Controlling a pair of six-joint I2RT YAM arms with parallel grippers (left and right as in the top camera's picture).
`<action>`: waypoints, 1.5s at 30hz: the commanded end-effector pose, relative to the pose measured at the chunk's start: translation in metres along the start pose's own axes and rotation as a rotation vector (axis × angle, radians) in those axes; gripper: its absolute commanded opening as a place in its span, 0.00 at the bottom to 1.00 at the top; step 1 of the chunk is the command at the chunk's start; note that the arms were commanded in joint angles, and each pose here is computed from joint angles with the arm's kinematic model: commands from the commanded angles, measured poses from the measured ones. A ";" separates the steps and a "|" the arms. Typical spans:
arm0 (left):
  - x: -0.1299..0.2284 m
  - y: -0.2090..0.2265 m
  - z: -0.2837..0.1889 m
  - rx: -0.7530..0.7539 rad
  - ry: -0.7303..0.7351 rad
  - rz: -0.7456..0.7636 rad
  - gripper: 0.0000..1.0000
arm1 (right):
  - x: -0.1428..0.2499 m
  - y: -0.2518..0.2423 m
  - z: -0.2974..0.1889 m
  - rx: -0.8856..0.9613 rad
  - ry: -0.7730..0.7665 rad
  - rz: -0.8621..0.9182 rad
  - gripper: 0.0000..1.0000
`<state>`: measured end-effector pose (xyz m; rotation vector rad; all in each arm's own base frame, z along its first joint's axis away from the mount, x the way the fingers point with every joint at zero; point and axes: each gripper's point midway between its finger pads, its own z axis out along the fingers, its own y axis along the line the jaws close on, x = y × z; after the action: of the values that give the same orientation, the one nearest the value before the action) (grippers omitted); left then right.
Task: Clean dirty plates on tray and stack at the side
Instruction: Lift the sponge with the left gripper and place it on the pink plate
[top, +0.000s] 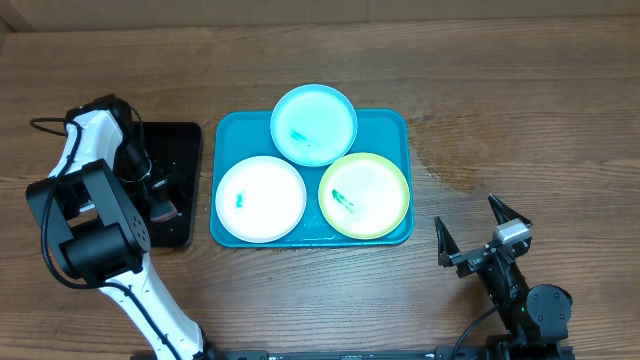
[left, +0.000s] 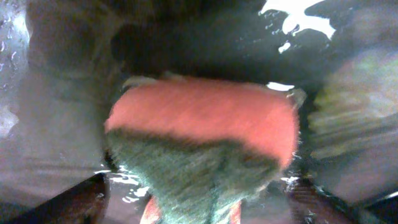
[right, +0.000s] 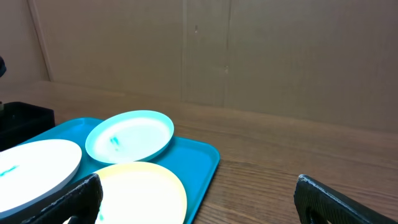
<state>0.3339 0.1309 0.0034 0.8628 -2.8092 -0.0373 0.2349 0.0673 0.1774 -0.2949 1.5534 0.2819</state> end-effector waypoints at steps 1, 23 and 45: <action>-0.007 0.003 0.004 -0.028 -0.016 0.001 0.70 | 0.002 0.000 0.000 0.004 -0.004 0.002 1.00; -0.018 -0.011 -0.146 0.095 -0.134 0.002 0.04 | 0.002 0.000 0.000 0.004 -0.004 0.002 1.00; -0.003 -0.005 -0.136 0.092 -0.092 0.001 0.04 | 0.002 0.000 0.000 0.004 -0.004 0.002 1.00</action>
<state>0.3515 0.1274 0.0912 0.8507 -2.7861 0.0430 0.2349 0.0674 0.1773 -0.2952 1.5538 0.2823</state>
